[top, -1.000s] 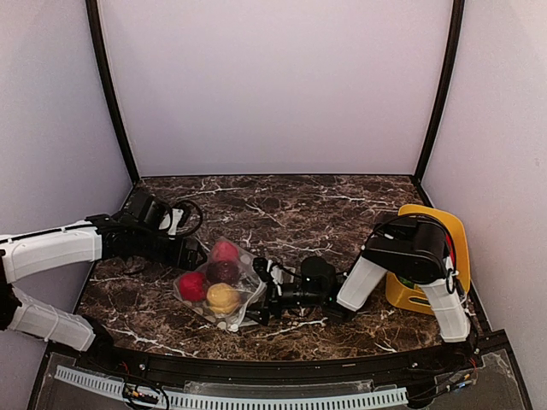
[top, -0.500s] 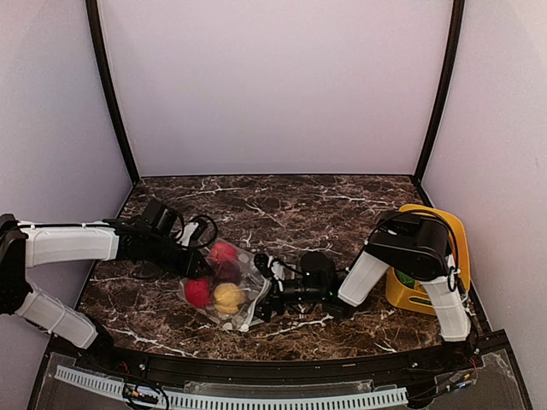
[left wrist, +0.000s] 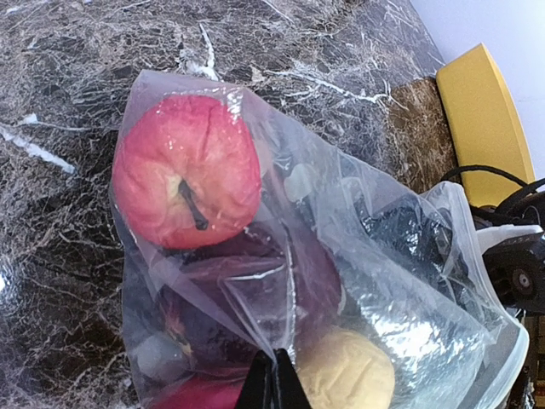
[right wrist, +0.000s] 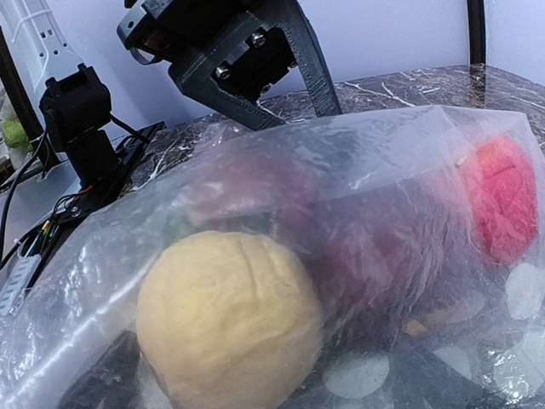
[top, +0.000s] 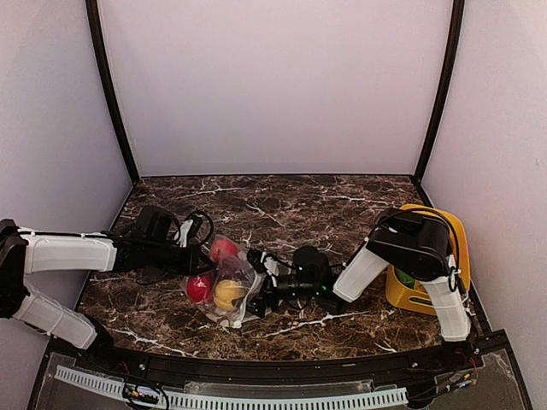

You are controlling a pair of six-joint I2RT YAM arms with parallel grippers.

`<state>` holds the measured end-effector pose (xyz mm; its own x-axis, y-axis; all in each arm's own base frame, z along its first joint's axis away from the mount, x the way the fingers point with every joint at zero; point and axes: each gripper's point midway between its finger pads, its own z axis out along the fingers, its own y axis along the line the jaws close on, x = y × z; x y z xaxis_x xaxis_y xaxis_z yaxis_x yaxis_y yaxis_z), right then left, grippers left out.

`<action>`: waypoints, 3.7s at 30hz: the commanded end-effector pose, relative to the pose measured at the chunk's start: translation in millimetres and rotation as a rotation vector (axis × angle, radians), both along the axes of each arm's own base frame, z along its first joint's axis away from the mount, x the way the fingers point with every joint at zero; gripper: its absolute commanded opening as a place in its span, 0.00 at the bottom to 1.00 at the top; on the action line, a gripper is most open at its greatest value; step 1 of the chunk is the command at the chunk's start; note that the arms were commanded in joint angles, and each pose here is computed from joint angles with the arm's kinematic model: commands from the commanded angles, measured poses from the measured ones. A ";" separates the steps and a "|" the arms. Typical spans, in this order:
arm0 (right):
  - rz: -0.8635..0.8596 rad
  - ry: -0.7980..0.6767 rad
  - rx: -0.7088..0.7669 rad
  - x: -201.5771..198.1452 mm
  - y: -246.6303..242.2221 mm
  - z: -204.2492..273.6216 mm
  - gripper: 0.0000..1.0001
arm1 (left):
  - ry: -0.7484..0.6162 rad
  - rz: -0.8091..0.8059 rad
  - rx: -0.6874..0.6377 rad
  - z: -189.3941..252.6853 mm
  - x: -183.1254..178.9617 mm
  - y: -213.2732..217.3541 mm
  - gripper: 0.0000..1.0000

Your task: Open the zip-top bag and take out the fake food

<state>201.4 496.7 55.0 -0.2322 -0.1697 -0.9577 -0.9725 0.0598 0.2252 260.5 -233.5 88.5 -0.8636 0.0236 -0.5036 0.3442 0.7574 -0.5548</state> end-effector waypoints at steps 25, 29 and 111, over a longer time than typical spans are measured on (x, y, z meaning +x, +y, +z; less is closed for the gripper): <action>-0.097 -0.054 -0.073 11.7 10.6 11.9 0.76 | -0.054 0.064 -0.038 3.1 6.6 -9.1 0.01; -0.107 -0.059 -0.071 6.6 -5.0 22.8 0.64 | -0.060 0.116 -0.006 1.4 14.9 3.9 0.01; -0.803 0.083 -0.236 109.5 -312.0 131.7 0.93 | -0.046 0.218 -0.009 -5.5 53.2 20.1 0.01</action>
<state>335.2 130.6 192.3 -0.4967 -0.0213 -0.8677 -0.3916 0.8977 0.2021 310.0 -211.2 77.1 -0.8224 -0.1509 -0.5486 0.2037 0.8221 -0.5316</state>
